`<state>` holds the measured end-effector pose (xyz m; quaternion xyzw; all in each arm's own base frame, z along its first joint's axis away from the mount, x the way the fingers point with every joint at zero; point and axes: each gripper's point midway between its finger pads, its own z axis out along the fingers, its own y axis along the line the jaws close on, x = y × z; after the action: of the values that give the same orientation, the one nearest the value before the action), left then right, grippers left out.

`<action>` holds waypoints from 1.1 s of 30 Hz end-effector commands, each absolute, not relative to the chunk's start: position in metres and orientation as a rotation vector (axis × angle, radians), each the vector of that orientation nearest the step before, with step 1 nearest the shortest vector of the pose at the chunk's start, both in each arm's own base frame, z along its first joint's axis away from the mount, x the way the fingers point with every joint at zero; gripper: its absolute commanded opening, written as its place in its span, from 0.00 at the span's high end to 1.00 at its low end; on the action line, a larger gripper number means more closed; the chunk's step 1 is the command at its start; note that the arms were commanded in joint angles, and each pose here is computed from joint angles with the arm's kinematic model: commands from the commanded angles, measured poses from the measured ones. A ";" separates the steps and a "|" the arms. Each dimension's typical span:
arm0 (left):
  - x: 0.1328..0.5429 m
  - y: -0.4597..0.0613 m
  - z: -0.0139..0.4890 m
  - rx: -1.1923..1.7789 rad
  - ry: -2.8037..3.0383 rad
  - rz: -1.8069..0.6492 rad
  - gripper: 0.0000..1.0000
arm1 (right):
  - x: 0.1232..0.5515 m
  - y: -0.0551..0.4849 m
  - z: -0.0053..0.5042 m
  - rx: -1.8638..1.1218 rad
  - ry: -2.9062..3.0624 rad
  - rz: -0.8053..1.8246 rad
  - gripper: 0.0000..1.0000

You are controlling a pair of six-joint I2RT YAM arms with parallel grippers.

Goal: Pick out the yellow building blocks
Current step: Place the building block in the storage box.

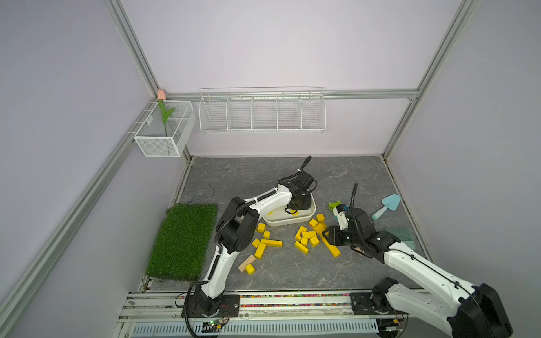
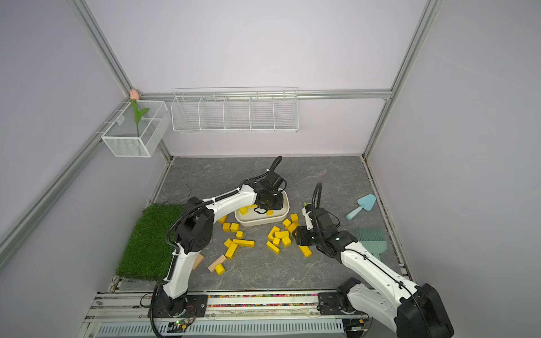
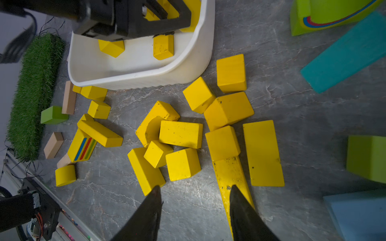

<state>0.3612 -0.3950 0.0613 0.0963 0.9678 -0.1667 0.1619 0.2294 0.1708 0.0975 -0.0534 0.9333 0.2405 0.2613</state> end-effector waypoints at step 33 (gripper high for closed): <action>0.367 -0.380 0.110 0.230 2.616 -0.440 0.44 | 0.229 0.168 0.099 -0.135 2.513 0.684 0.45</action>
<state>0.3663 -0.3710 0.0642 0.0789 0.9722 -0.1144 0.1884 0.2307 0.1676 0.1016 -0.0466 0.9294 0.2492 0.2682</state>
